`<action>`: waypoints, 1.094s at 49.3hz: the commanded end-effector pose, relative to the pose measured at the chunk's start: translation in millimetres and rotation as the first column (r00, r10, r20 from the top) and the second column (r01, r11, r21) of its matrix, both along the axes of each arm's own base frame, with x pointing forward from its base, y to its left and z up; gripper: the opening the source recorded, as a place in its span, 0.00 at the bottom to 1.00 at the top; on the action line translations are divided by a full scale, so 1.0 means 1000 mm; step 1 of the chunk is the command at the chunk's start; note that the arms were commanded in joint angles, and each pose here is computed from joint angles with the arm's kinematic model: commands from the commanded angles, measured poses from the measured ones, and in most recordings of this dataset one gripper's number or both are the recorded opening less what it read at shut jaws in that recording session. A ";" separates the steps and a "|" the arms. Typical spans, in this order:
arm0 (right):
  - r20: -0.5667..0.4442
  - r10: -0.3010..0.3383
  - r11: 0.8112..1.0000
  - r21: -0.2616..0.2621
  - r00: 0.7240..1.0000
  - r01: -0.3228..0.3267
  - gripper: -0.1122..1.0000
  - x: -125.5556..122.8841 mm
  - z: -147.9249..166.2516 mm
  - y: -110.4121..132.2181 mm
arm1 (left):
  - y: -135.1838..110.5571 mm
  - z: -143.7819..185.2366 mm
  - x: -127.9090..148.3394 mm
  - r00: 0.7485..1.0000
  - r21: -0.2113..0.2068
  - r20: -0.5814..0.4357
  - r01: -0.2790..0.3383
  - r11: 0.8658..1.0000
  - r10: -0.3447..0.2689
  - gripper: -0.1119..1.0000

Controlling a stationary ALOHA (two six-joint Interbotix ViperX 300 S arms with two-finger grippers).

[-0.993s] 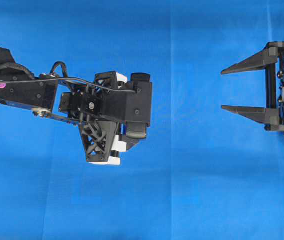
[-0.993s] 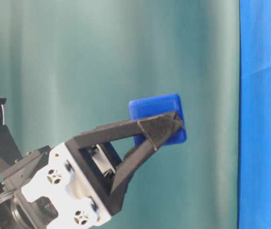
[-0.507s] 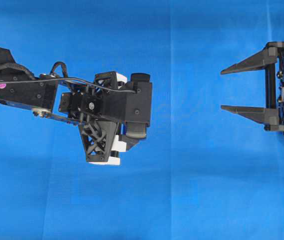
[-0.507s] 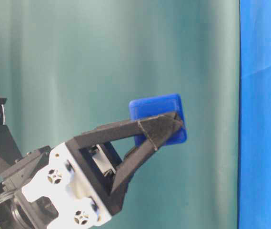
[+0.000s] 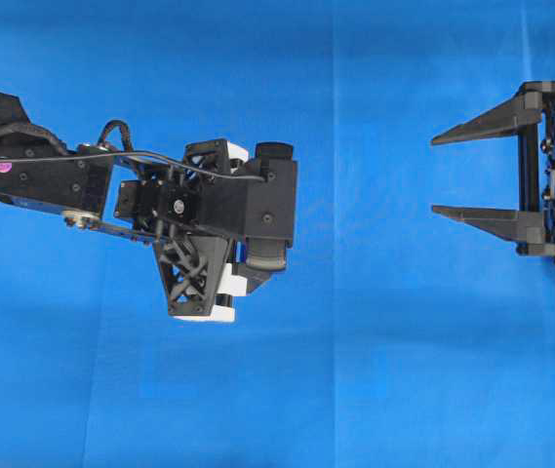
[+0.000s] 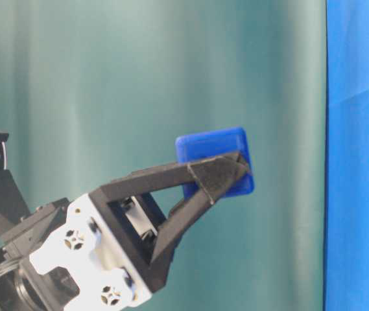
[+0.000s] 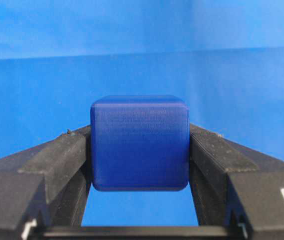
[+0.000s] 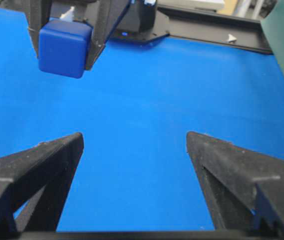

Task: Handover the blue block to the right arm after grasping it with the left arm, then place it in the designated position.
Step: 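Lift the cube and rotate the left gripper to present it rightward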

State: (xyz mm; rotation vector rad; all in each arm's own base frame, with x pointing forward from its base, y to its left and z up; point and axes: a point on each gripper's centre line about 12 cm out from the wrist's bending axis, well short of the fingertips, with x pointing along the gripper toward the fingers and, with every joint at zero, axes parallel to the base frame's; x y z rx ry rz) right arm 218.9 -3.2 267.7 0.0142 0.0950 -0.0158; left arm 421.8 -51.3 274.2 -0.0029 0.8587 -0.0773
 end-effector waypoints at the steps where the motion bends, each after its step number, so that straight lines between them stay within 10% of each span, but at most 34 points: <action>1: 0.029 -0.003 1.000 0.004 1.000 0.003 0.98 0.003 0.010 0.000 | 0.001 0.022 -0.001 0.998 -0.007 0.059 -0.002 1.000 0.002 0.54; 54: 0.031 -0.001 1.000 0.003 1.000 0.001 0.98 0.003 0.011 0.000 | 0.000 0.023 -0.002 0.997 -0.009 0.078 -0.001 1.000 0.001 0.54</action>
